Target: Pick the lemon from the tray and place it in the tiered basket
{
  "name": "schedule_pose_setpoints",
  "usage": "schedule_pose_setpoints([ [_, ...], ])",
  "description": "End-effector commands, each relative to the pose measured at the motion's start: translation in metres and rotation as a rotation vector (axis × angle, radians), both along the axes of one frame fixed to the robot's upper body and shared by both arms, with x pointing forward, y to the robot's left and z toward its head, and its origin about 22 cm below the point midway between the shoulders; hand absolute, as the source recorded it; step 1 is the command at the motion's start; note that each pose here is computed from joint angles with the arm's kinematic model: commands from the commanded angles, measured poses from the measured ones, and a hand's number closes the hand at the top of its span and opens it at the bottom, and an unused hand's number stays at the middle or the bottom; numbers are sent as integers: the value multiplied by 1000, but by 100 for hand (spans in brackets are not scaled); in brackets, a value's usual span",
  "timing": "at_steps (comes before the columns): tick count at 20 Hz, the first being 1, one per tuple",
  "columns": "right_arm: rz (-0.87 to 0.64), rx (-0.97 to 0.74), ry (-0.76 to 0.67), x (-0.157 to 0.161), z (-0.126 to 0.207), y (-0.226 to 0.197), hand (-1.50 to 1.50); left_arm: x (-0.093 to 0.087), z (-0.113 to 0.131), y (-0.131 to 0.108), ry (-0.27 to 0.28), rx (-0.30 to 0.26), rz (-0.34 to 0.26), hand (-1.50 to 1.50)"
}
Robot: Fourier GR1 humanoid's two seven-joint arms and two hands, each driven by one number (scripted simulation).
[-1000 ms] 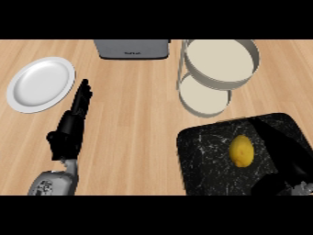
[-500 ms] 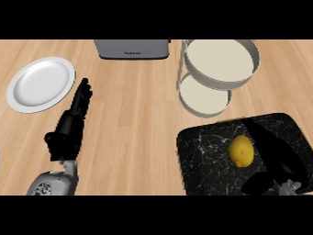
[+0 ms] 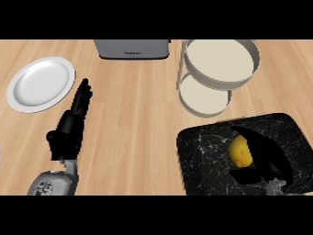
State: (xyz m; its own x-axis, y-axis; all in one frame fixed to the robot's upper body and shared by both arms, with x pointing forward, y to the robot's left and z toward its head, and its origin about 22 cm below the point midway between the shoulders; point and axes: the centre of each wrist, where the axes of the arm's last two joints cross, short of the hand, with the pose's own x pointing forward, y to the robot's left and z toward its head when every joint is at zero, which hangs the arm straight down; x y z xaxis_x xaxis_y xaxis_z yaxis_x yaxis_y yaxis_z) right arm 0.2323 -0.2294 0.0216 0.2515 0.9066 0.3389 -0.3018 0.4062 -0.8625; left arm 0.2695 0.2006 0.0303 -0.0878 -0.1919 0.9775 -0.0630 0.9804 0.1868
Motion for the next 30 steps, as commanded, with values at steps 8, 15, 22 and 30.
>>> schedule_pose_setpoints([
  [8, 37, -175, -176, 24, -28, 2, 150, 4, 3, -11, -9, 4, 9, 0],
  [15, 141, -411, -82, 18, -14, 109, 150, 5, 6, -2, -2, 1, -27, 0],
  [22, 147, -562, -60, 10, 19, 193, 150, 3, 5, -4, -16, -5, -14, 0],
  [30, 16, -484, -294, 6, 120, 202, 150, 0, -10, -3, 3, -1, 2, 0],
])
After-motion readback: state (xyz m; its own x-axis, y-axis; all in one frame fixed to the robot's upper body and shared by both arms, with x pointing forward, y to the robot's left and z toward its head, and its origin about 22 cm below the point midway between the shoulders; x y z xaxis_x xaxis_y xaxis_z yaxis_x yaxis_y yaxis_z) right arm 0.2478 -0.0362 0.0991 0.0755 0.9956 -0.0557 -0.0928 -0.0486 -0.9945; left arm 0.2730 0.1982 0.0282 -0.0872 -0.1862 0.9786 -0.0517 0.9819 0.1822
